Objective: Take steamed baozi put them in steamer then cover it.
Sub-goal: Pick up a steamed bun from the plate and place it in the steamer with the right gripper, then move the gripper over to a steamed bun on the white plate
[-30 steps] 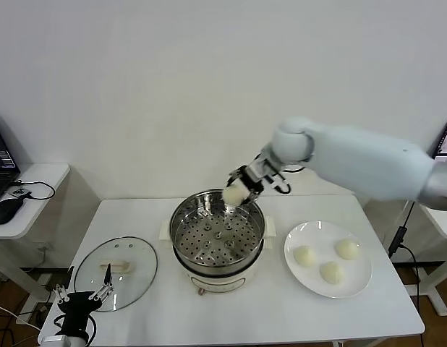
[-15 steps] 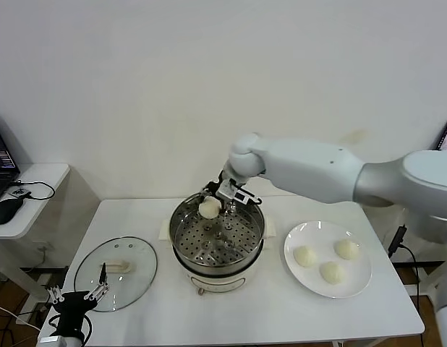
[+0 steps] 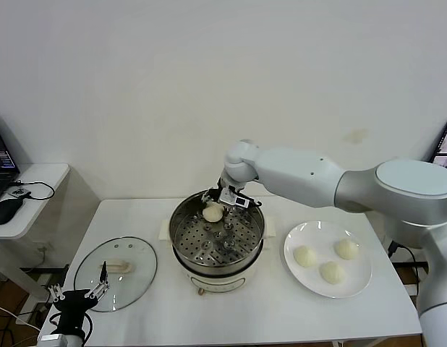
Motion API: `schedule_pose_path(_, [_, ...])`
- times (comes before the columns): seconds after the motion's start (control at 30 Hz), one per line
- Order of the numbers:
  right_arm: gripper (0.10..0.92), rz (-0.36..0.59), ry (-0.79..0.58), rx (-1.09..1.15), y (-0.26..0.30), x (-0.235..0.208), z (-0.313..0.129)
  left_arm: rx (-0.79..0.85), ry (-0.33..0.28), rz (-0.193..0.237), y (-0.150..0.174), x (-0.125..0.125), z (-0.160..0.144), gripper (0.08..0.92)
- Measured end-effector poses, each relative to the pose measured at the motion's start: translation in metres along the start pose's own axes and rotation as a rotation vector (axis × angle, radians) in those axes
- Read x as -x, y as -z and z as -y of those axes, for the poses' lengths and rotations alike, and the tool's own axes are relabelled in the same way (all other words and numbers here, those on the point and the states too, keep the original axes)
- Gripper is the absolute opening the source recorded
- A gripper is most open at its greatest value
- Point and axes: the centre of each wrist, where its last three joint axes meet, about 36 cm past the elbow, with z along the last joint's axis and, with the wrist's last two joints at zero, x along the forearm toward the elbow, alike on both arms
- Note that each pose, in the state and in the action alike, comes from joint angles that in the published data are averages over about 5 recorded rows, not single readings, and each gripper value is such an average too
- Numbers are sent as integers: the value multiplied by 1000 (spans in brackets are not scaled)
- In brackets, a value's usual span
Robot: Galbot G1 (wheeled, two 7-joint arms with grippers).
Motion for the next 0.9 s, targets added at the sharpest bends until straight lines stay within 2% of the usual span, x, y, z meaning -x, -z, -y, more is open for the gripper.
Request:
schedule_pose_path(0.13, [818,-4,6,3,-1,-8,0,0,0,1,1,0,1,823])
schedule_pose_path(0.3, [822,-2,1,51,0,-31,1,-4,0,5,3,-1,2,823])
schedule_pose_path(0.5, [823,-30,-19,229,3,-81,-14,-3,-2,6,7,-2,1,823])
schedule_pose_path(0.7, [823,-91,-38,484,10,-134,-56,4,-5,13,11,0,0,823])
schedule_pose_path(0.9, [823,-141,-21,734,24,-164,-120,10,-13,20,14,1,-1,823])
